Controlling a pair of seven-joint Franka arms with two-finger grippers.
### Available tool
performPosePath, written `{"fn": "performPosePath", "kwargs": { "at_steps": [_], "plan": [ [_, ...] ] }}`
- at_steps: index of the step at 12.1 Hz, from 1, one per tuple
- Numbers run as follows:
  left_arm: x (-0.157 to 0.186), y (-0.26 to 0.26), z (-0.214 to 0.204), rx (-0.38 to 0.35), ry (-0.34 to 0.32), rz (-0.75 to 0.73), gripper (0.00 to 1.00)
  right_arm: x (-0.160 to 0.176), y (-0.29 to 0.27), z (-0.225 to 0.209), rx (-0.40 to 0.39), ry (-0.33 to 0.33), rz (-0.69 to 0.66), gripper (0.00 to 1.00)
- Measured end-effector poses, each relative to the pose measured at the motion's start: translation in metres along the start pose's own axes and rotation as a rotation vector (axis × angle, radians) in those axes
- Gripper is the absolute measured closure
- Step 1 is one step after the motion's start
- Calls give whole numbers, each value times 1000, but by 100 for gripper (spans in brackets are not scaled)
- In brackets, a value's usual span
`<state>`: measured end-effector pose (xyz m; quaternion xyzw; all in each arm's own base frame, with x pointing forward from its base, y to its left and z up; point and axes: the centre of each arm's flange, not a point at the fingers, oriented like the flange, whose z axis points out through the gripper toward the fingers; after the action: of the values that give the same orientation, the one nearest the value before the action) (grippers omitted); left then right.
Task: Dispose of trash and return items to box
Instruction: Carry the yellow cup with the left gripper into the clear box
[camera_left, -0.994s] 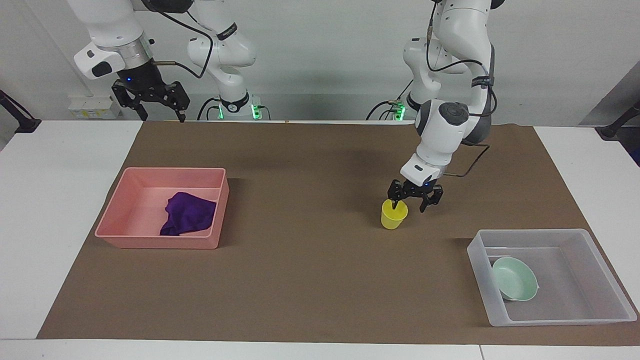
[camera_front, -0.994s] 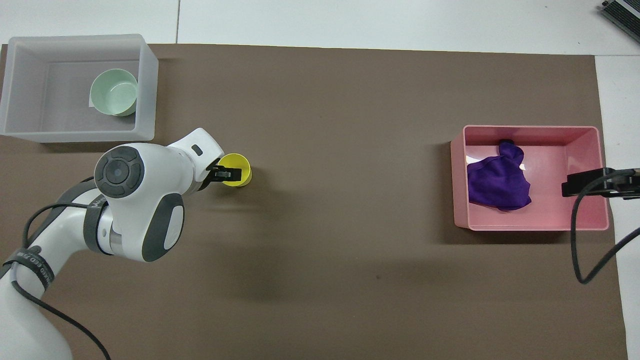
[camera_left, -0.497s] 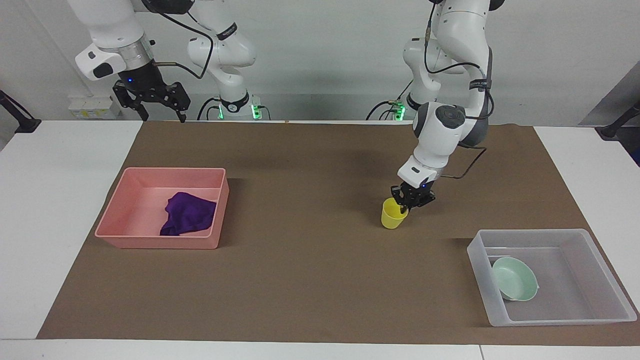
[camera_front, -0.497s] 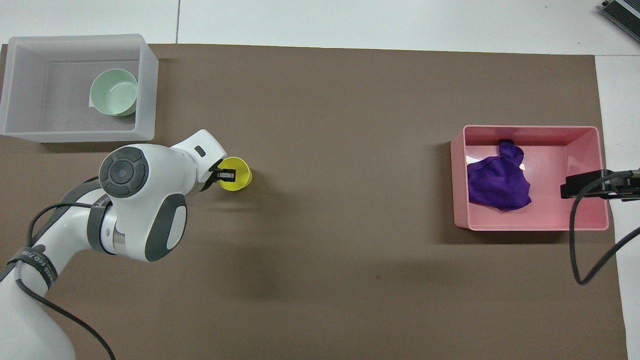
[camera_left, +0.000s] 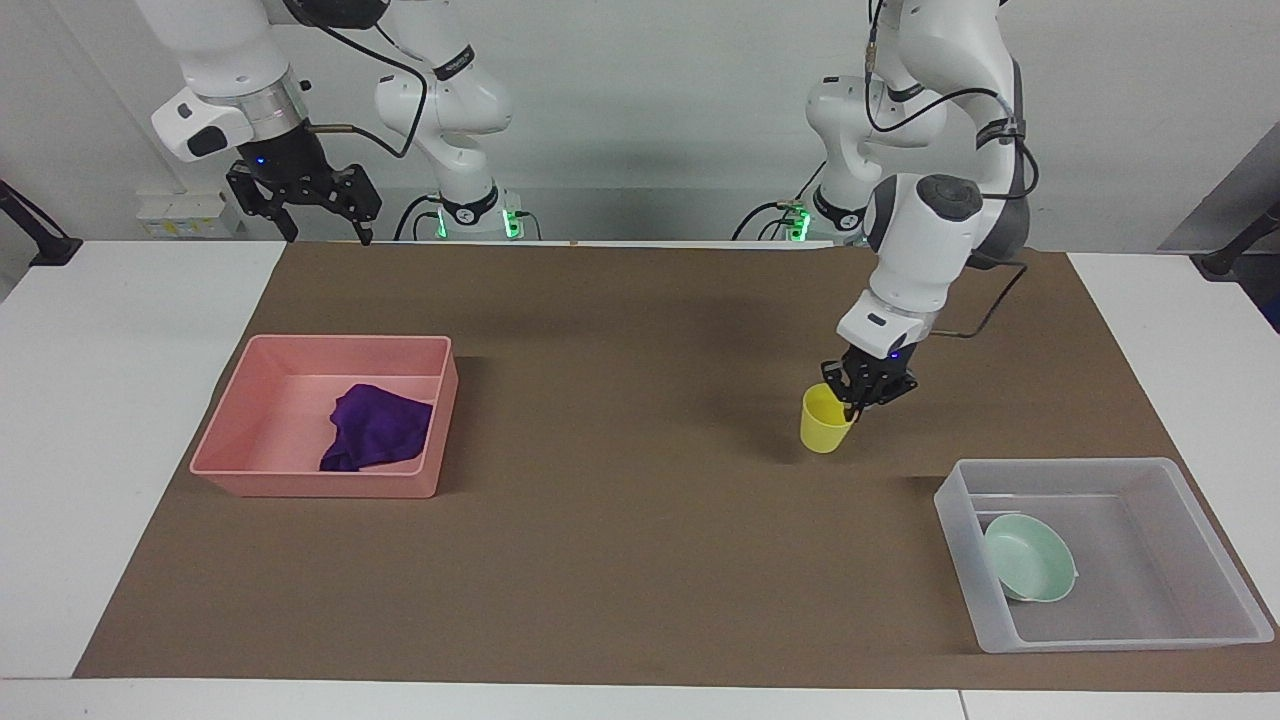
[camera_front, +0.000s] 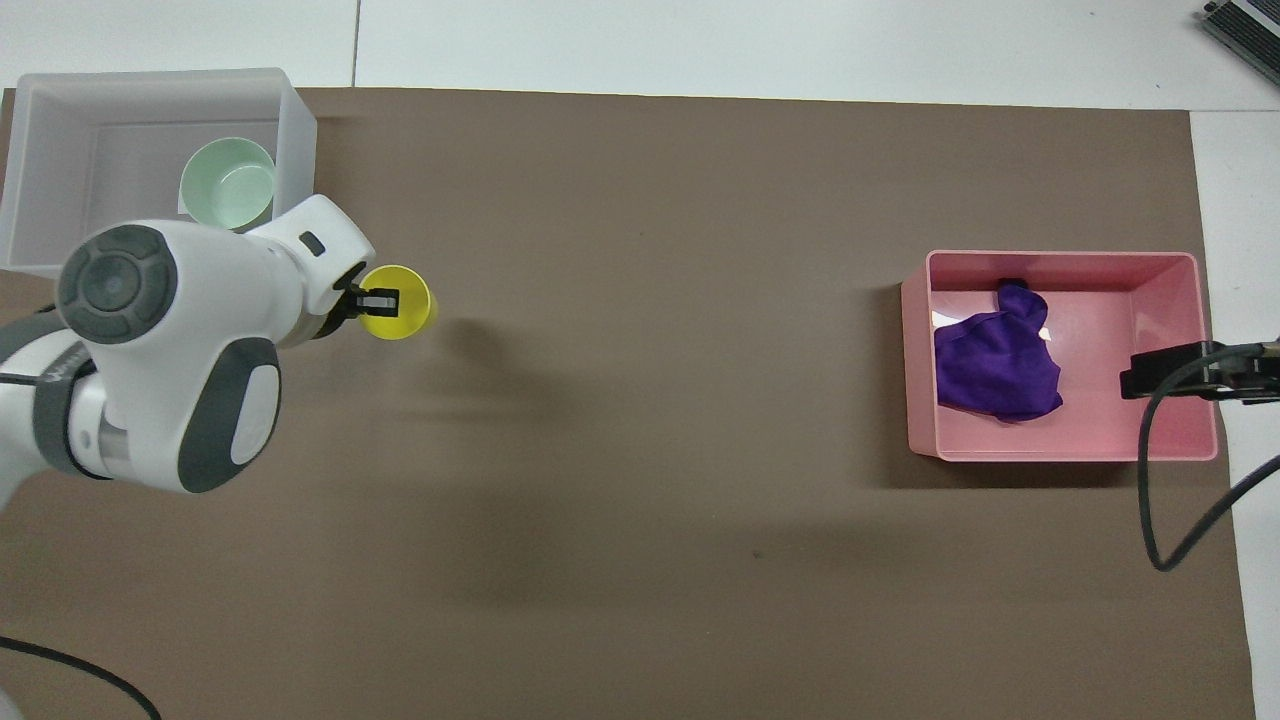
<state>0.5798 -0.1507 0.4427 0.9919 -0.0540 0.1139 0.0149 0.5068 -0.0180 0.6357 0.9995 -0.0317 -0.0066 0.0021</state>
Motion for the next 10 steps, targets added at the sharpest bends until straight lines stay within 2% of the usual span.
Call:
{"fn": "performPosePath", "kwargs": {
  "at_steps": [3, 8, 10],
  "plan": [
    [32, -58, -32, 32, 52, -27, 97, -1, 0, 0, 0, 0, 0, 0],
    [56, -200, -39, 81, 98, -66, 97, -1, 0, 0, 0, 0, 0, 0],
    [58, -227, -31, 73, 132, -94, 97, -1, 0, 0, 0, 0, 0, 0]
  ]
}}
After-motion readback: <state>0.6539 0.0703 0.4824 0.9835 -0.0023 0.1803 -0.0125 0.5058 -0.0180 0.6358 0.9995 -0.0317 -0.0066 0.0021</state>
